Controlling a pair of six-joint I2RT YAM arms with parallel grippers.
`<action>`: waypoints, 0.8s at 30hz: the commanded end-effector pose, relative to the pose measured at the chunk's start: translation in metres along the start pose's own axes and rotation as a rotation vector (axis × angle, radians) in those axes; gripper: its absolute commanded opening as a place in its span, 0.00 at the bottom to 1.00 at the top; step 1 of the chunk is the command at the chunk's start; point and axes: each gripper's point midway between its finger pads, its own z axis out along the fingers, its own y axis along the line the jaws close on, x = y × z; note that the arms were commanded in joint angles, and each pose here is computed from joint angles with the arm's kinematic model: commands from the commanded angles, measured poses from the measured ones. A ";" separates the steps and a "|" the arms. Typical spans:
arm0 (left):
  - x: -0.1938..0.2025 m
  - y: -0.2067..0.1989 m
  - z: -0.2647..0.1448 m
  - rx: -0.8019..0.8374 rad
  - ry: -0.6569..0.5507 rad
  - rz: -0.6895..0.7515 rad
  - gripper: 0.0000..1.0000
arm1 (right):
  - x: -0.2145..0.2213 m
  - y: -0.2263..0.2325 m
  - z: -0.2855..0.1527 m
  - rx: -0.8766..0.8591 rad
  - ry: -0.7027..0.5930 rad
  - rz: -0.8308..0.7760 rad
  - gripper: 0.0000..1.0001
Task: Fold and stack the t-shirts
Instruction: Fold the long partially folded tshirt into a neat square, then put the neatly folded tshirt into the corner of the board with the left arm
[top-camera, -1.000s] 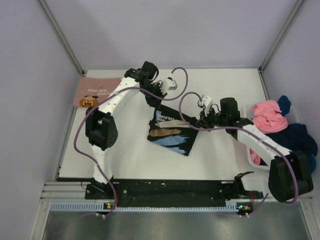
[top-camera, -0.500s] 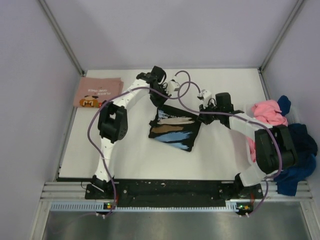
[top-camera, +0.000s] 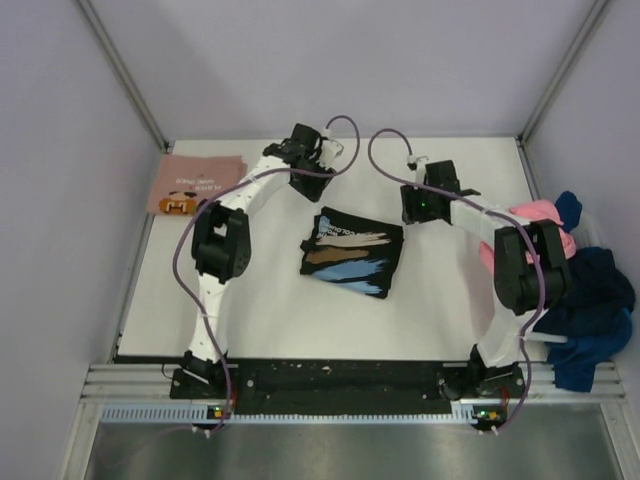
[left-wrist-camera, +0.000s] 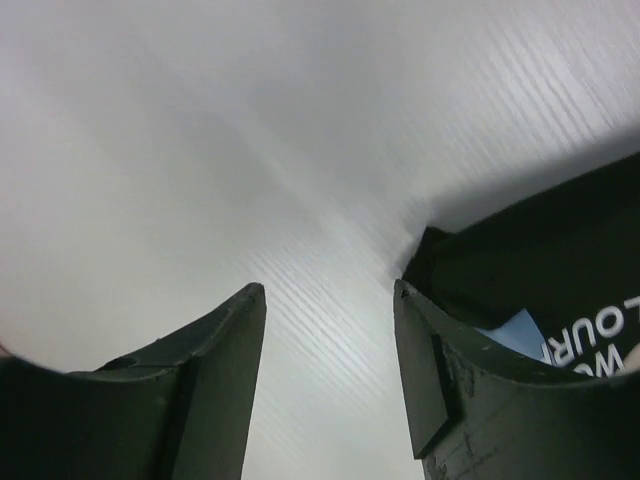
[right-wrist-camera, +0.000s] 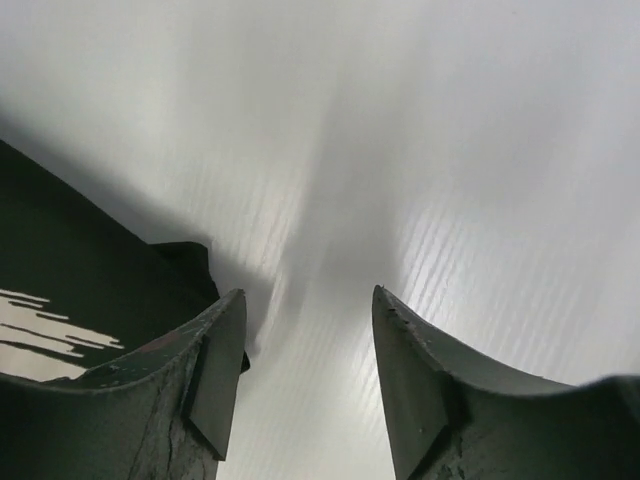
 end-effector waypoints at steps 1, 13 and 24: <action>-0.019 -0.003 -0.064 0.059 -0.158 -0.217 0.59 | -0.020 -0.001 -0.038 0.042 -0.022 0.216 0.54; 0.052 -0.094 -0.034 0.447 0.031 -0.394 0.82 | 0.051 0.064 -0.066 -0.177 0.076 0.398 0.57; 0.070 -0.118 0.001 0.566 0.148 -0.565 0.71 | 0.064 0.075 -0.059 -0.230 0.087 0.450 0.57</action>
